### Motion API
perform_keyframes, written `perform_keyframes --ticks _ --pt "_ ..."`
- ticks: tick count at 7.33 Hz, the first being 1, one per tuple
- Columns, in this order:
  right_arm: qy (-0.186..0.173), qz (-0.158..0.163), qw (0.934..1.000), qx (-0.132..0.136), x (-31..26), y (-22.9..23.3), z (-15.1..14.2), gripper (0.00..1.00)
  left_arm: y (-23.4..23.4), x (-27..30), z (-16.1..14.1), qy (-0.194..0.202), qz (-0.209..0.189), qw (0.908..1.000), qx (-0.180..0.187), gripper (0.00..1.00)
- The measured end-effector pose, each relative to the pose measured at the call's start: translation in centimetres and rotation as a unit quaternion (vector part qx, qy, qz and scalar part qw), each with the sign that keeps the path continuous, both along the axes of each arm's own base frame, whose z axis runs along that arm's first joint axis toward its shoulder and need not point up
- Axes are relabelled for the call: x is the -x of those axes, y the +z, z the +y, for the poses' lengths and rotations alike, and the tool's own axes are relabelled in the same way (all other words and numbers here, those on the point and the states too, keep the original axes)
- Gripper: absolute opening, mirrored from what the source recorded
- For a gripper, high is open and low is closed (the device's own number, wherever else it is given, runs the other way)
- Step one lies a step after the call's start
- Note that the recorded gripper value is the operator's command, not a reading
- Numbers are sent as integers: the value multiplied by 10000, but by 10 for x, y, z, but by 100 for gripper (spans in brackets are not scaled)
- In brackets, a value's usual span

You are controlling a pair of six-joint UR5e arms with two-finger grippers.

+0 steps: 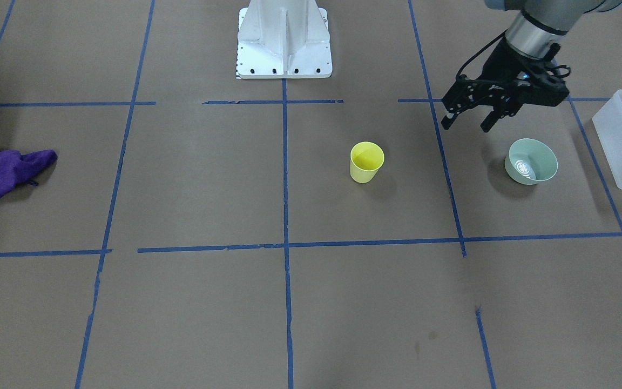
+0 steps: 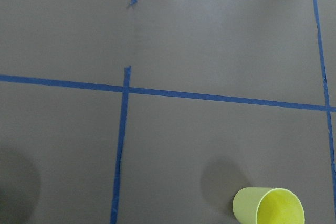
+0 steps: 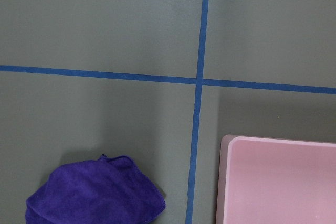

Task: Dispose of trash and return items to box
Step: 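Reach the left gripper down to the yellow cup and close on it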

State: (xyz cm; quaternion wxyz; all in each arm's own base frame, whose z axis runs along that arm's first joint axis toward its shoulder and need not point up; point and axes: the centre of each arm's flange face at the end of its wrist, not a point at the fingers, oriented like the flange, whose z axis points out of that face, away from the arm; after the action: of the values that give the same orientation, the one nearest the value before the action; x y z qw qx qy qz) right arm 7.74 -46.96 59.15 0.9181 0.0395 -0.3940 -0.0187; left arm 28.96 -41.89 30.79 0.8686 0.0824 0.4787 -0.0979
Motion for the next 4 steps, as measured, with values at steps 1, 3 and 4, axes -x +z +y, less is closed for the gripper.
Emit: perform_keyframes --ticks 1,3,4 --pt "-17 -3 10000 -9 2 -1 -1 100 -9 -38 -1 -57 -144 9998 129 99" --pt "-35 -7 10000 -35 7 -8 -5 100 -19 -95 -6 -84 -303 9990 328 98" --pt "67 -19 10000 15 12 -18 -7 100 -18 -111 -5 -67 -356 9986 376 98"
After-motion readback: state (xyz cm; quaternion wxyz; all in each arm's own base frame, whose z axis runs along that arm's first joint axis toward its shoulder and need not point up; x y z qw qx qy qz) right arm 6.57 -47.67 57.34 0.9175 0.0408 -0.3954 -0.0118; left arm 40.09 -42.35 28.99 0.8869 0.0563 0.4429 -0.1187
